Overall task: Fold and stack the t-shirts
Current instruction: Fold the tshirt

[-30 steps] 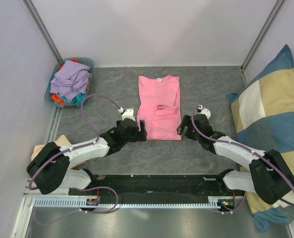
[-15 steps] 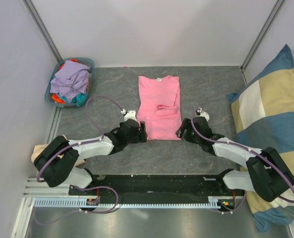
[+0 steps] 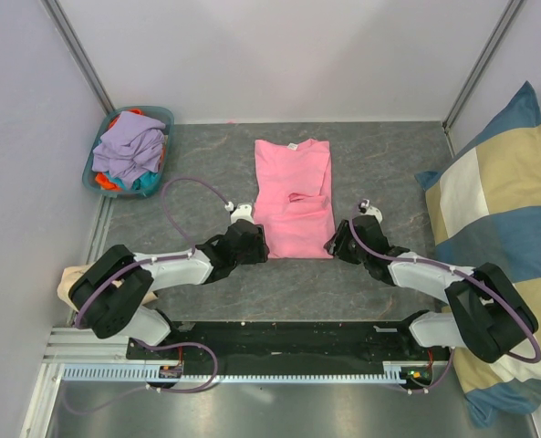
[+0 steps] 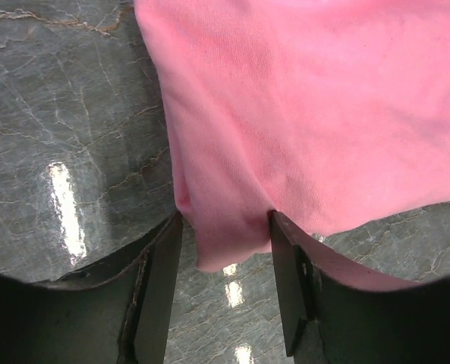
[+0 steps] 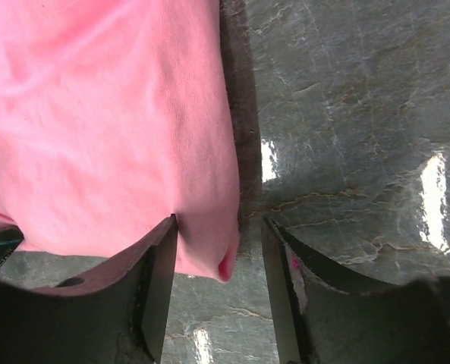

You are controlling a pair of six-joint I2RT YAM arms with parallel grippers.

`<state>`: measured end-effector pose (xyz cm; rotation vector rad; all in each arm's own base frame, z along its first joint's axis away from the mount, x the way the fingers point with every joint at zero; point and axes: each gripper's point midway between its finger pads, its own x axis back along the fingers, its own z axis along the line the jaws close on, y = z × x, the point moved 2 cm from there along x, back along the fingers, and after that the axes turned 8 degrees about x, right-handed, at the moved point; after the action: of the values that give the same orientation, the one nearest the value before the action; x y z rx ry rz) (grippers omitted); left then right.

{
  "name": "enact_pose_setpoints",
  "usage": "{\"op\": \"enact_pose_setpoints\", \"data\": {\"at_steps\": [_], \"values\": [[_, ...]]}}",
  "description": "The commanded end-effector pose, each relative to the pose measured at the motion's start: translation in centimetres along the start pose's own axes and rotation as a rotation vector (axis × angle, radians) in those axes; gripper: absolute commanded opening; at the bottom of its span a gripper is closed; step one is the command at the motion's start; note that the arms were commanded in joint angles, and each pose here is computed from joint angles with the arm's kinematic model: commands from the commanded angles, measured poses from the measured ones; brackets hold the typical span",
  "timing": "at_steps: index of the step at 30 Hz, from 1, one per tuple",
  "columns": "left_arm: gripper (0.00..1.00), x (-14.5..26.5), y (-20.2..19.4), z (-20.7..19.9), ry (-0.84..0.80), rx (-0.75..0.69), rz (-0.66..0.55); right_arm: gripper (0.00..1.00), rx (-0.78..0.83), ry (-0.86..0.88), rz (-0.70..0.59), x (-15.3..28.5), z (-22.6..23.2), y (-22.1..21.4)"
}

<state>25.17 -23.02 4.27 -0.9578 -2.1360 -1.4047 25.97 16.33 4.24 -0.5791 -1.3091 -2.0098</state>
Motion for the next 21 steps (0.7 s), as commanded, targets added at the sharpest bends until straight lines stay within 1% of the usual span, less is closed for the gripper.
{"op": "enact_pose_setpoints", "data": {"at_steps": [1,4,5,8,10,11,12,13,14,20,21], "values": [[0.57,-0.3,0.6,-1.3,-0.041,0.045,-0.027,0.53,-0.021,0.033,0.007,-0.3,0.4,-0.5],[0.57,-0.3,0.4,-1.2,-0.040,0.048,-0.021,0.49,-0.026,0.041,0.012,-0.3,0.5,-0.7],[0.55,-0.3,0.4,-1.2,-0.042,0.051,-0.023,0.48,-0.027,0.043,0.011,-0.3,0.6,-0.7],[0.54,-0.4,0.1,-1.2,-0.043,0.054,-0.014,0.41,-0.039,0.060,0.019,-0.3,0.8,-0.9],[0.51,-0.4,0.1,-1.2,-0.048,0.056,-0.012,0.26,-0.044,0.066,0.020,-0.2,0.9,-1.0],[0.47,-0.4,0.0,-1.2,-0.049,0.057,-0.009,0.19,-0.049,0.068,0.020,-0.2,1.0,-1.0],[0.43,-0.4,0.0,-1.2,-0.052,0.059,-0.009,0.00,-0.050,0.071,0.017,-0.1,1.0,-0.9],[0.27,-0.3,-0.1,-1.3,-0.057,0.054,-0.004,0.00,-0.052,0.066,0.021,0.0,0.9,-1.0],[0.03,-0.2,-0.2,-1.2,-0.057,0.054,-0.002,0.00,-0.053,0.061,0.013,0.1,0.9,-0.8],[0.02,1.9,-1.5,-0.1,-0.054,0.046,0.028,0.00,-0.051,-0.013,0.028,1.6,-0.3,-1.0],[0.02,2.4,-2.6,0.5,-0.042,0.036,0.055,0.00,-0.048,-0.040,0.056,2.0,-0.9,-1.7]]}}
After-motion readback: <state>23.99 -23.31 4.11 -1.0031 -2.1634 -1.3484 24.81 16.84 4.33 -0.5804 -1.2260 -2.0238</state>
